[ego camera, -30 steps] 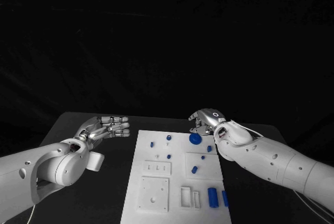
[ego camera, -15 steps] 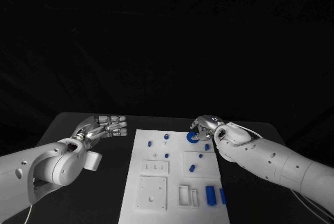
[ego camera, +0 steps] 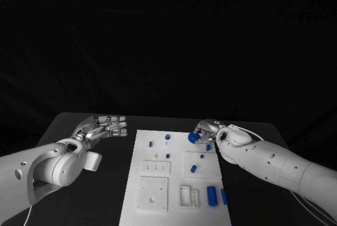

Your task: Assemble the parts on the task board

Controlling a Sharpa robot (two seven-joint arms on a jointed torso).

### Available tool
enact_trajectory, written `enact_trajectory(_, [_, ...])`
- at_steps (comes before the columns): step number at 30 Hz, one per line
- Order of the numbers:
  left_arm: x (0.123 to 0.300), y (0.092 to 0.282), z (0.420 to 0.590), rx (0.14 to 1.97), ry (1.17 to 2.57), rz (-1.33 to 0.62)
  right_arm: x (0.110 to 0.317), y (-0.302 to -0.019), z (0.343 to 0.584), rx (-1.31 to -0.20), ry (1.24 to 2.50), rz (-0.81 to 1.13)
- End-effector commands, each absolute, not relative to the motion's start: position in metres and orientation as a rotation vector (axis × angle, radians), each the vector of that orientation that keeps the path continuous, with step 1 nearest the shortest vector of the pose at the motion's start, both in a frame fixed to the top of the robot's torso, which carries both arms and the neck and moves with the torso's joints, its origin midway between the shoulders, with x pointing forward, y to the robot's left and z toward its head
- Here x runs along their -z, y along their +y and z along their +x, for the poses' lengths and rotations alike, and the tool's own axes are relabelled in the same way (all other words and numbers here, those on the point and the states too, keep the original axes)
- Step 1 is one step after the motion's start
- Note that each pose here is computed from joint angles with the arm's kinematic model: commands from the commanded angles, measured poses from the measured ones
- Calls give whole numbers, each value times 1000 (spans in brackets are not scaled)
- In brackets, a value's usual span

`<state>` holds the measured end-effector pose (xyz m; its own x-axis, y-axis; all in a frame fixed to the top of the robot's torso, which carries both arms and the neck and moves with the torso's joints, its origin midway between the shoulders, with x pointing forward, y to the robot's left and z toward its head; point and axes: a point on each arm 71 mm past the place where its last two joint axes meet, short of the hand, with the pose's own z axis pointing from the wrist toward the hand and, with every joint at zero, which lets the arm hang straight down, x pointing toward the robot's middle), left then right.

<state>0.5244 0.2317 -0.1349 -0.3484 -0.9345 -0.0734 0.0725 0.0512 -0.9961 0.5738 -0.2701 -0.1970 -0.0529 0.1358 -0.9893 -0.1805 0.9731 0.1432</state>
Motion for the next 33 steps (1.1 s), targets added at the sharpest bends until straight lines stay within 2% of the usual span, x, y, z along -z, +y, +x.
enact_trajectory(1, [134,229,524,1469,1454,-908,201,-271,574,-250,1633,-22])
enact_trajectory(33, [135,231,527,1459,1469,-910,194,-273,579,-255,1587,61])
